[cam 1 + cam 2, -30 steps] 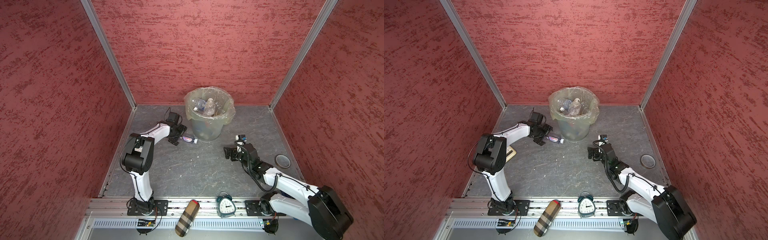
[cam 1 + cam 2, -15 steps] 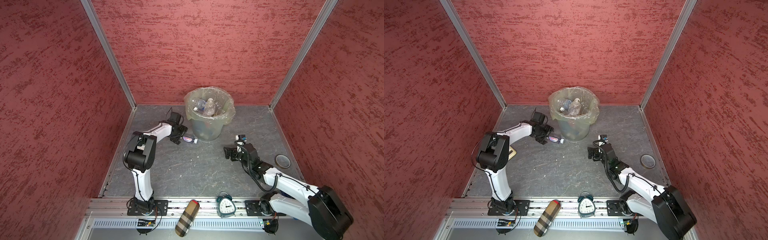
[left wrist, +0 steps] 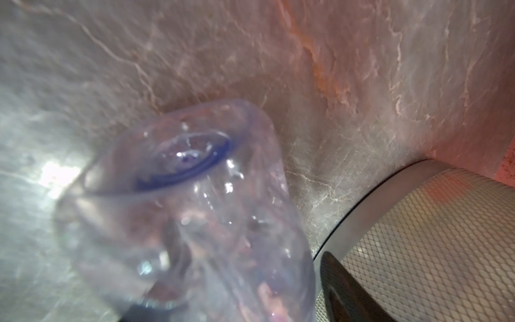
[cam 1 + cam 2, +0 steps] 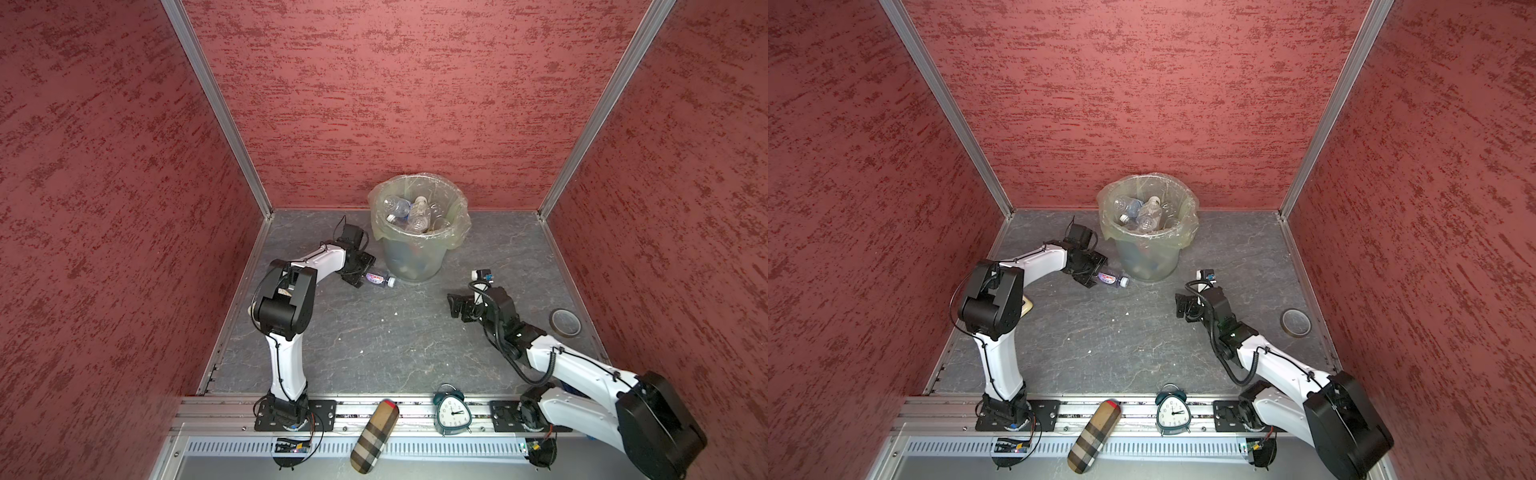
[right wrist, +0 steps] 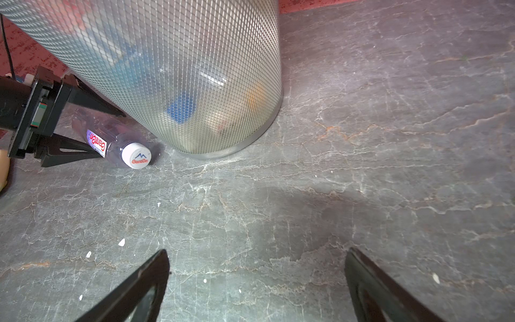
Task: Throw the plastic bottles in the bin
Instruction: 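Close the left gripper around the purple-labelled bottle's body, then lift the purple-labelled bottle upright with the left gripper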
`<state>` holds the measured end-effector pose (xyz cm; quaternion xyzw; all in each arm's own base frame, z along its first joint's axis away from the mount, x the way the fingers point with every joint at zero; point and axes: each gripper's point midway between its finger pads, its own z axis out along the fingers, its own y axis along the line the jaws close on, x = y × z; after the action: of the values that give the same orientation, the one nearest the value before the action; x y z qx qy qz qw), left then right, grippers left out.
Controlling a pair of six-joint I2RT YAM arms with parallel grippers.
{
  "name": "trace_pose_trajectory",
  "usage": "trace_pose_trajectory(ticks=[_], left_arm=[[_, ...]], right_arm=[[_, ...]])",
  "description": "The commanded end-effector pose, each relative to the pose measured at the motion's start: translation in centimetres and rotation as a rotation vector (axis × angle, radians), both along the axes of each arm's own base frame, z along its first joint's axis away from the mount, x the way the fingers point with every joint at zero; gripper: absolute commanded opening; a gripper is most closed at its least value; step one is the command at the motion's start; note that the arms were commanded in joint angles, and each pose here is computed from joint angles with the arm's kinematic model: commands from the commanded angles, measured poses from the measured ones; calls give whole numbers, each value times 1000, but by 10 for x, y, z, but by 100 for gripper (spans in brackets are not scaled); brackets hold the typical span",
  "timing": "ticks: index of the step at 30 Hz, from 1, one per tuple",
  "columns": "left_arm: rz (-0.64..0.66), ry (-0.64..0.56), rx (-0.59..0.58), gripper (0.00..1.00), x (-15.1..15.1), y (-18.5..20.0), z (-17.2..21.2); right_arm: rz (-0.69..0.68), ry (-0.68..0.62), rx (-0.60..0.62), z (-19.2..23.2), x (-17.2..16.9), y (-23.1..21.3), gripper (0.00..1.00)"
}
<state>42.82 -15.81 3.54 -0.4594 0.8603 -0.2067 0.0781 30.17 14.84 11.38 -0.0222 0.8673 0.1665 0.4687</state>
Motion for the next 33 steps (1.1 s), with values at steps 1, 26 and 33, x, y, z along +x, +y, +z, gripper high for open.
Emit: trace_pose_trajectory(ticks=[1,26,33], left_arm=[[-6,14,6,67,-1,0,-3],[-308,-358,-80,49,-21,-12,46],[-454,-533,-140,48,-35,-27,64]], right_arm=[[-16,-26,5,7,2,-2,98],[-16,-30,6,8,3,-2,98],[-17,-29,6,7,3,-2,98]])
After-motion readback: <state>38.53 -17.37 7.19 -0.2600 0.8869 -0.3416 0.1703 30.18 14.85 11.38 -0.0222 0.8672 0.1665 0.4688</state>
